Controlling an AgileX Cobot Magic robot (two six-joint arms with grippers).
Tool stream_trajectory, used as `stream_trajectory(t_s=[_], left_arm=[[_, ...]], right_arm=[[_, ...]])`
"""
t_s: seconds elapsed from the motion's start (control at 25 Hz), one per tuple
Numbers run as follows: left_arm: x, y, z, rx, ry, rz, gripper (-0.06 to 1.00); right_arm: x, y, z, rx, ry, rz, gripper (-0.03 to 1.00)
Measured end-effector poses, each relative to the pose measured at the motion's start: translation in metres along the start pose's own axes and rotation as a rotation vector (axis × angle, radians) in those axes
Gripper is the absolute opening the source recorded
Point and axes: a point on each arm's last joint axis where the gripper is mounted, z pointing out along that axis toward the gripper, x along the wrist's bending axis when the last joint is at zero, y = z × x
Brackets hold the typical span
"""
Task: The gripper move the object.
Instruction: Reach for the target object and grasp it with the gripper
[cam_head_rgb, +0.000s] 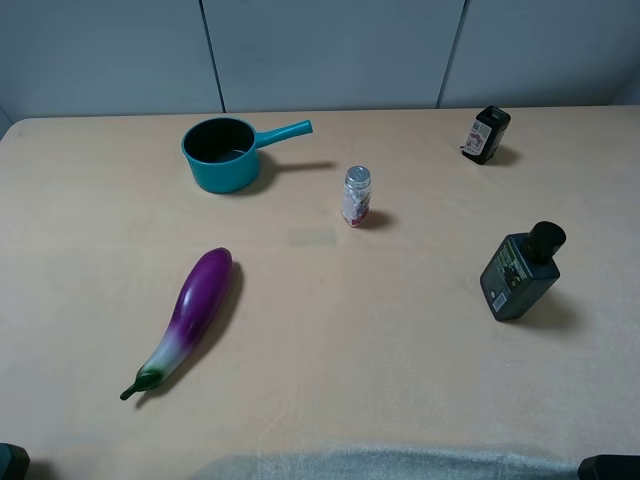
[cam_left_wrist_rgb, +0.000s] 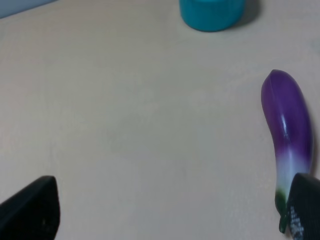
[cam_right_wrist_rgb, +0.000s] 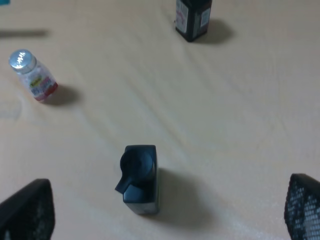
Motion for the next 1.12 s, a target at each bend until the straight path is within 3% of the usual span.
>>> stream_trajectory(t_s=[0.4, 1.12], left_arm=[[0.000, 0.000, 0.000, 0.000, 0.000, 0.000, 0.90], [0.000, 0.000, 0.000, 0.000, 0.000, 0.000, 0.90]], right_arm=[[-0.005, 0.040, 0.038, 0.114, -0.002, -0.036, 0.69], [-0.018, 0.132, 0.146, 0.278, 0.038, -0.279, 0.69]])
